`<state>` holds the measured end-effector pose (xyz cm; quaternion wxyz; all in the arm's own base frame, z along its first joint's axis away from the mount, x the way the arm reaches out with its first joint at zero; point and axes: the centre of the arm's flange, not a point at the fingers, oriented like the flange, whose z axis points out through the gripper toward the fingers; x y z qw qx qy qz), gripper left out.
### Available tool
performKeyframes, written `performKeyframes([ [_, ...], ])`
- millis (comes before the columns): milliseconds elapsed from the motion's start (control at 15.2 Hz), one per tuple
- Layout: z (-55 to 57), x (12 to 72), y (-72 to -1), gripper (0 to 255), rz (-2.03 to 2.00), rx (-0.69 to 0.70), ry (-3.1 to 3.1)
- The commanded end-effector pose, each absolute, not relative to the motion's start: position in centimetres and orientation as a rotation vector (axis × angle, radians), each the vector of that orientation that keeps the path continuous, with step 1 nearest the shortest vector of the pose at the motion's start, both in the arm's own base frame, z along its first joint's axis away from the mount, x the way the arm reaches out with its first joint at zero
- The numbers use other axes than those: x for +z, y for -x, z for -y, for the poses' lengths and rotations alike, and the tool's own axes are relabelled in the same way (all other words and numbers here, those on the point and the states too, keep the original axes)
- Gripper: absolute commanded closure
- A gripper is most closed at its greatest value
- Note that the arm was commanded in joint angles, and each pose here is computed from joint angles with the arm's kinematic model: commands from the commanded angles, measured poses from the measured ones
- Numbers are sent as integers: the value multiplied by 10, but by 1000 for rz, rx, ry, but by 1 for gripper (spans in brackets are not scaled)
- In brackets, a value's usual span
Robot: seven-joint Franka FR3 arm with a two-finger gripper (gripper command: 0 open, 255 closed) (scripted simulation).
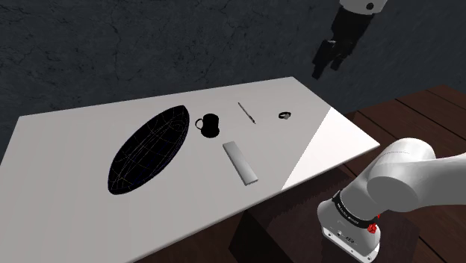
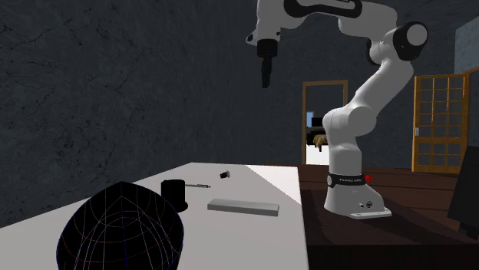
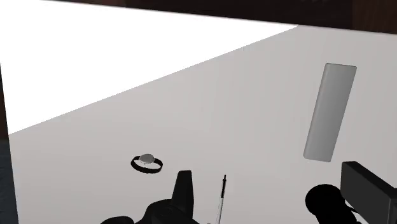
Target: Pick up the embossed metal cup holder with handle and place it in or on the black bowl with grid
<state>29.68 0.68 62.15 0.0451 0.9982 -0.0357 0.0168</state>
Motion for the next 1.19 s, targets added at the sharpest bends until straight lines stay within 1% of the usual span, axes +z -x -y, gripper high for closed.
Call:
performKeyframes([
  [0,-7,621,-297,0,109,51,-3049],
  [1122,-84,475,-447,0,294,24,-3082],
])
